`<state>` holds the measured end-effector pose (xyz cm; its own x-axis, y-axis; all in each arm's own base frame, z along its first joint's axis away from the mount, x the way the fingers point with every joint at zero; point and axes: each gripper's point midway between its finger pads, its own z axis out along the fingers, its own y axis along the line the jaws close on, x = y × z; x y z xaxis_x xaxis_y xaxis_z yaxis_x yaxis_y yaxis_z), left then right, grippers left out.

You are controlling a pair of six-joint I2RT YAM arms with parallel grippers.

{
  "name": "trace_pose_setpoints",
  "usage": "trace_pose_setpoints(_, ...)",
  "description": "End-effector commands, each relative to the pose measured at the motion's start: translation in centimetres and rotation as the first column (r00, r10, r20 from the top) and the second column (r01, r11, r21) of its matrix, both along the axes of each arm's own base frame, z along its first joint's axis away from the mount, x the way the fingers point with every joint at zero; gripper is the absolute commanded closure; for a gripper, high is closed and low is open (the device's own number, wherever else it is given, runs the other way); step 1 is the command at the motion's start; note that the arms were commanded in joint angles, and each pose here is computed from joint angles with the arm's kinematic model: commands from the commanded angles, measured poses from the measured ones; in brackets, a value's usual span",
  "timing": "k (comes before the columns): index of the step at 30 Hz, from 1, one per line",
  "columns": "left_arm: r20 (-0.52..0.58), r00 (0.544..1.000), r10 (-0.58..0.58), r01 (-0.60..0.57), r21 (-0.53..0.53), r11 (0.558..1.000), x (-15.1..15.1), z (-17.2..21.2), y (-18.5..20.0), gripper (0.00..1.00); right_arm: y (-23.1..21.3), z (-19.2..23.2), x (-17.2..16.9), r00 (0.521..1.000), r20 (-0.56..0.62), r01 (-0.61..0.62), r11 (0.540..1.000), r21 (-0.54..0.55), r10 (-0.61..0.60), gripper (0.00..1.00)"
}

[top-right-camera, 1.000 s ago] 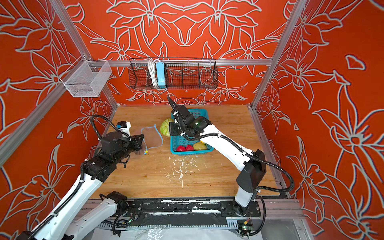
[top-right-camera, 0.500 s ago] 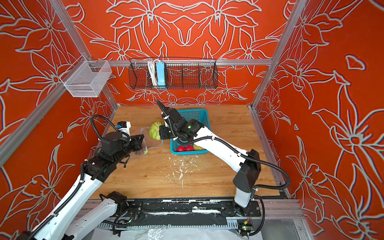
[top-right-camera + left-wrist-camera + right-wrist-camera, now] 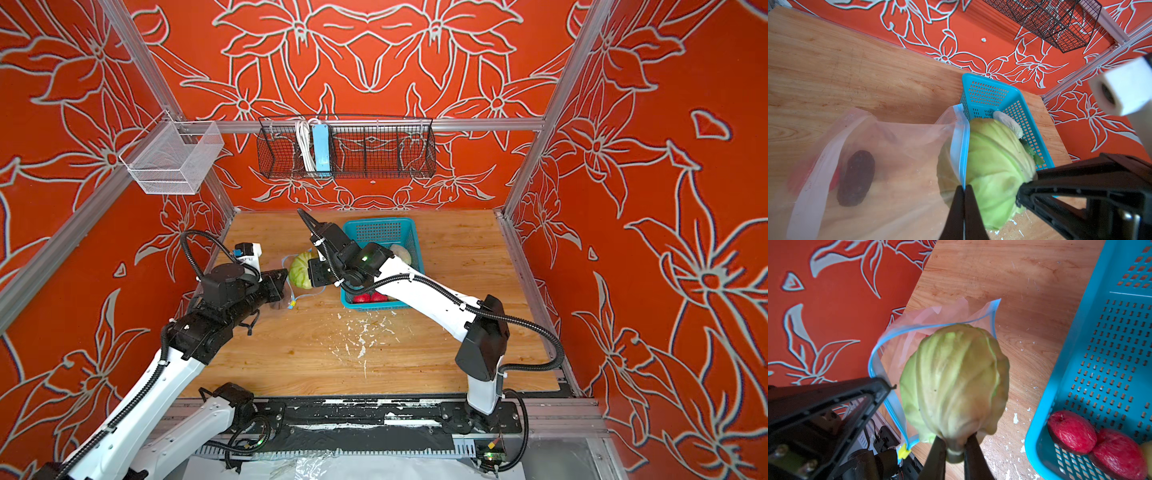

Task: Place the food in the zip-top bag and seal the zipper
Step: 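Carry the cabbage to the bag opening held by the left gripper, then lower the cabbage into the bag opening and open the right gripper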

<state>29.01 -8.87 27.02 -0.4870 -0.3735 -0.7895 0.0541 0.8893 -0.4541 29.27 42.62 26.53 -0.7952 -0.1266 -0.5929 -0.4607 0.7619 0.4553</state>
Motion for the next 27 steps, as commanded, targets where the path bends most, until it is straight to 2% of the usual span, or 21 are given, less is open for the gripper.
trace_pose_setpoints(1,0.036,0.999,-0.002,0.002,-0.004,1.0,0.1,0.9,0.0,1.0,1.5,0.5,0.0,1.0,0.005,-0.021,0.999,0.029,0.021,1.0)
trace_pose_setpoints(13,0.031,1.0,-0.002,0.003,-0.007,1.0,0.3,0.8,0.0,1.0,4.0,-0.5,0.3,0.998,-0.026,-0.064,0.997,0.046,0.065,1.0)
trace_pose_setpoints(27,0.034,0.999,0.001,-0.001,0.006,1.0,0.4,1.0,0.1,1.0,7.1,-3.6,1.1,0.991,-0.086,-0.098,0.994,0.046,0.102,1.0)
